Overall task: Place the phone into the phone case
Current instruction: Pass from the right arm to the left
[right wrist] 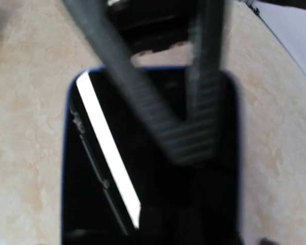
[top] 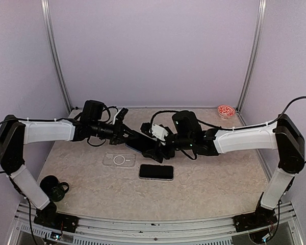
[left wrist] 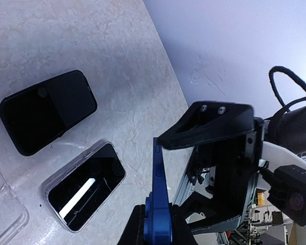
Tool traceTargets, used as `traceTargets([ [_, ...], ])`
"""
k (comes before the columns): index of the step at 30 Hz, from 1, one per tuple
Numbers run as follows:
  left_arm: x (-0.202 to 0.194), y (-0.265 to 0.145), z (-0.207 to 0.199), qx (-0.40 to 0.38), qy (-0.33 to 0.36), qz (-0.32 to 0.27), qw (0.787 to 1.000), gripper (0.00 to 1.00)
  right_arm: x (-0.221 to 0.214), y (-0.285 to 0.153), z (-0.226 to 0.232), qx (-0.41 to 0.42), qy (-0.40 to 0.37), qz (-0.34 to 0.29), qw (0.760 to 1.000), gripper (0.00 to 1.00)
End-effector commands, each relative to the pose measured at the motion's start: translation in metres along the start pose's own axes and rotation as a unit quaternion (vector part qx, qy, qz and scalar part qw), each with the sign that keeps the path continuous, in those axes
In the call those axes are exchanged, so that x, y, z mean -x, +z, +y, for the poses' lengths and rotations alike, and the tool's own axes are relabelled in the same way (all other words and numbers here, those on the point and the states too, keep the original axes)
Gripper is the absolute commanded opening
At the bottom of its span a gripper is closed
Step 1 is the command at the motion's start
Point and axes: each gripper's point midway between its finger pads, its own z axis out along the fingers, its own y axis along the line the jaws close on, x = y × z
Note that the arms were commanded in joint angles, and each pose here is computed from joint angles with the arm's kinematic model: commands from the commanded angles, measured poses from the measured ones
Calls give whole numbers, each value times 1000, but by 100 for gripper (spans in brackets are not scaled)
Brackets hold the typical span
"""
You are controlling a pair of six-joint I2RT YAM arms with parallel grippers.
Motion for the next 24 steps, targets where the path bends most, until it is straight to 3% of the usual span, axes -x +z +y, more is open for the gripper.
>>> traceTargets([
  [1,-2,-6,-3,0,30,-14,999,0,42,-27,-14,-32,6,-63,997,98],
  [12,17,-50,-57,-41,126,-107,985,0,55,-69,-36,34,142,-126,981,99],
  [24,18,-89,-106,-104,190,-200,956,0,84,-110,-28,138,251,-210,935,95],
])
